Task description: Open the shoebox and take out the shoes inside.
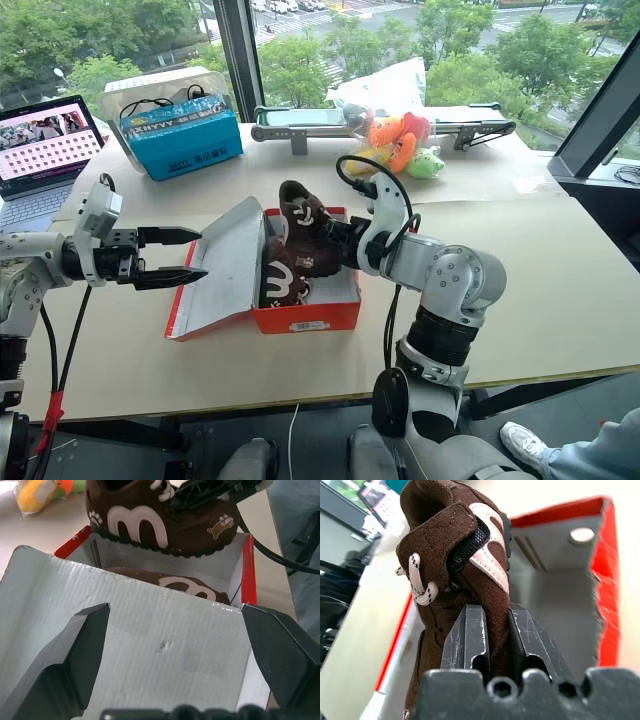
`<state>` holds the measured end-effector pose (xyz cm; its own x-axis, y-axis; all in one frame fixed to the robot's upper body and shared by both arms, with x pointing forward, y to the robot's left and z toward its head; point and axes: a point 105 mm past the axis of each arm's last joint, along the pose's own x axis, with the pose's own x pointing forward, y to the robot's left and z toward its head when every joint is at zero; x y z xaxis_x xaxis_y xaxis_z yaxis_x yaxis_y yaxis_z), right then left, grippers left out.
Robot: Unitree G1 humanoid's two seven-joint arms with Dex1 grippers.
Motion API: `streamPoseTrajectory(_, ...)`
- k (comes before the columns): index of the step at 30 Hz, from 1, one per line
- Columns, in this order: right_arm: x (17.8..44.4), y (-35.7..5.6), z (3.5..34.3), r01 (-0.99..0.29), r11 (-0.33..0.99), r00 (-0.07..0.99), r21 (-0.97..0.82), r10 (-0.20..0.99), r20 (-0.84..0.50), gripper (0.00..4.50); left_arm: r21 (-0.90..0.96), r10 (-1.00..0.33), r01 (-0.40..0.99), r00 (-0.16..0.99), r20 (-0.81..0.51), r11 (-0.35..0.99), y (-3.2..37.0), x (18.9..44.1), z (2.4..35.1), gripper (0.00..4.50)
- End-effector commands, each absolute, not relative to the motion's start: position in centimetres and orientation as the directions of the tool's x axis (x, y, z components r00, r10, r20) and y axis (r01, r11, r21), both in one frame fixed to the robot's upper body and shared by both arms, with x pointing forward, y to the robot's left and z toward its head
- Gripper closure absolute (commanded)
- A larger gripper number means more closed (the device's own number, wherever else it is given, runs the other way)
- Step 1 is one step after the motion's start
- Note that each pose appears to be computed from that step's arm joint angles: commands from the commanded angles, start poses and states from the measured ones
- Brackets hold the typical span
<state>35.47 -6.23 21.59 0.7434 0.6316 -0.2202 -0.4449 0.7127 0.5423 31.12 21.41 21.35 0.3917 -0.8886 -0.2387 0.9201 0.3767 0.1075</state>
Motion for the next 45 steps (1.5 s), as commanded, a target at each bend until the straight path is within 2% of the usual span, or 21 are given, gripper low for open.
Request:
streamPoseTrajectory(1, 35.2, -4.7, 27.0, -0.547, 0.622, 0.727, 0.560, 0.685, -0.050, 4.35, 0.161, -0.891, 0.920, 0.389, -0.234, 0.359, 21.1, 31.0, 22.7, 0.00)
streamPoseTrajectory(4, 37.2, -10.2, 28.4, -0.412, 0.752, 0.856, 0.514, 0.513, -0.065, 4.35, 0.163, -0.891, 0.919, 0.390, -0.234, 0.359, 21.1, 31.0, 22.8, 0.00)
streamPoseTrajectory(7, 38.5, -14.8, 27.9, -0.279, 0.828, 0.918, 0.487, 0.378, -0.117, 4.35, 0.163, -0.891, 0.919, 0.388, -0.234, 0.358, 21.0, 31.0, 22.8, 0.00)
streamPoseTrajectory(9, 39.0, -17.0, 26.9, -0.218, 0.854, 0.935, 0.472, 0.322, -0.151, 4.35, 0.164, -0.892, 0.920, 0.387, -0.235, 0.356, 21.0, 31.0, 22.8, 0.00)
streamPoseTrajectory(14, 40.8, -22.9, 22.1, 0.017, 0.899, 0.959, 0.438, 0.108, -0.261, 4.35, 0.164, -0.894, 0.921, 0.384, -0.233, 0.353, 20.9, 31.0, 22.8, 0.00)
streamPoseTrajectory(22, 42.9, -22.7, 16.2, 0.026, 0.877, 0.934, 0.480, 0.150, -0.324, 4.35, 0.162, -0.894, 0.924, 0.378, -0.239, 0.347, 20.7, 31.1, 22.7, 0.00)
streamPoseTrajectory(24, 43.1, -22.6, 15.7, 0.027, 0.868, 0.933, 0.496, 0.156, -0.323, 4.35, 0.162, -0.894, 0.924, 0.378, -0.240, 0.347, 20.7, 31.1, 22.7, 0.00)
streamPoseTrajectory(28, 43.3, -24.3, 13.8, 0.104, 0.880, 0.929, 0.464, 0.081, -0.361, 4.35, 0.165, -0.894, 0.923, 0.379, -0.238, 0.347, 20.7, 31.1, 22.8, 0.00)
streamPoseTrajectory(29, 43.4, -24.4, 13.9, 0.099, 0.880, 0.933, 0.465, 0.080, -0.350, 3.42, 0.165, -0.894, 0.923, 0.379, -0.238, 0.348, 20.7, 31.1, 22.8, 0.00)
streamPoseTrajectory(33, 43.5, -24.6, 16.0, 0.063, 0.912, 0.950, 0.406, 0.069, -0.303, 2.23, 0.162, -0.894, 0.923, 0.379, -0.239, 0.348, 20.8, 31.1, 22.8, 0.00)
streamPoseTrajectory(40, 41.5, -24.1, 23.2, -0.033, 0.980, 0.985, 0.196, 0.066, -0.162, 2.23, 0.157, -0.898, 0.927, 0.371, -0.238, 0.341, 20.7, 31.1, 22.7, 0.00)
streamPoseTrajectory(43, 39.6, -22.9, 25.9, -0.113, 0.992, 0.984, 0.058, 0.119, -0.132, 2.23, 0.155, -0.900, 0.929, 0.365, -0.238, 0.336, 20.5, 31.2, 22.7, 0.00)
streamPoseTrajectory(45, 37.9, -21.0, 27.4, -0.229, 0.973, 0.966, -0.026, 0.224, -0.132, 2.23, 0.154, -0.901, 0.930, 0.362, -0.238, 0.332, 20.5, 31.3, 22.7, 0.00)
